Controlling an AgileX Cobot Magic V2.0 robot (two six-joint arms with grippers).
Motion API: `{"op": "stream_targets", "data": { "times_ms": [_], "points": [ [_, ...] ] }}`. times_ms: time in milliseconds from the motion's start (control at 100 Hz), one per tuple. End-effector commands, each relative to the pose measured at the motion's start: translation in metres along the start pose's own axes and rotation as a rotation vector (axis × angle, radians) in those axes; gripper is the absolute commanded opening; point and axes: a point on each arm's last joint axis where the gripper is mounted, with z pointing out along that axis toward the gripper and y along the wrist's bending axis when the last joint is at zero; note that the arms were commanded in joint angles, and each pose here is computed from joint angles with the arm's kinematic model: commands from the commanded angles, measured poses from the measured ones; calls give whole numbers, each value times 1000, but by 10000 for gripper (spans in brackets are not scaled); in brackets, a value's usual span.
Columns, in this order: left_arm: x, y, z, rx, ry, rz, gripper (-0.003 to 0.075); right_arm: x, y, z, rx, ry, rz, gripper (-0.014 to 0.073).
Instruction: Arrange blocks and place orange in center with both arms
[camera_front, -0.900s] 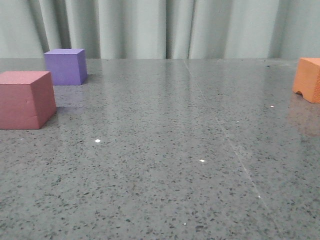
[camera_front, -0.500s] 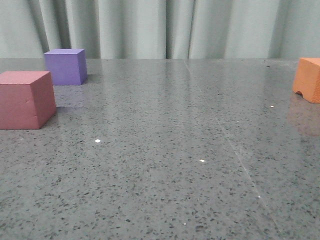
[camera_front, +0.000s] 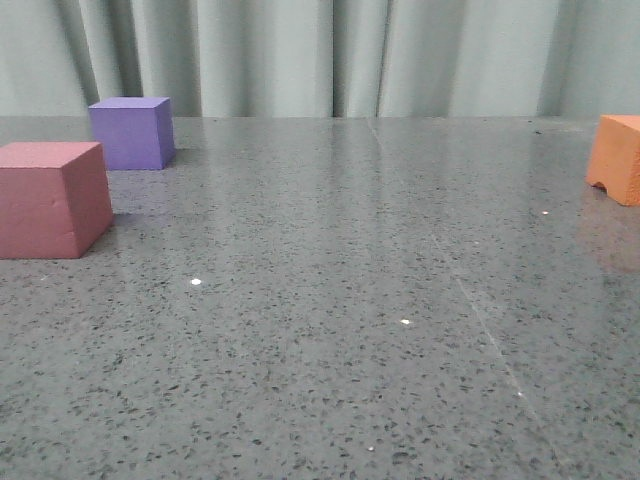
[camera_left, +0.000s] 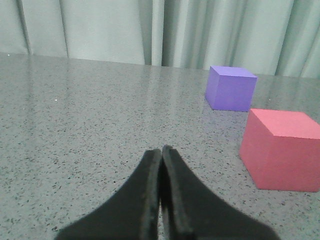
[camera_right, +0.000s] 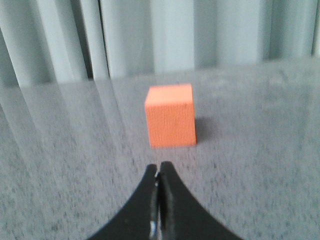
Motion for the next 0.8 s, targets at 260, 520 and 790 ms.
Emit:
{"op": "stream_targets", "data": {
  "times_ms": [260, 520, 790],
  "points": [
    [9, -1, 0, 28, -62, -1, -19, -94, 10, -1, 57, 112, -35, -67],
    [9, -1, 0, 28, -62, -1, -19, -168, 19, 18, 99, 253, -28, -67],
    [9, -1, 0, 28, -62, -1, -19, -189, 21, 57, 130, 408, -27, -67]
  ]
}}
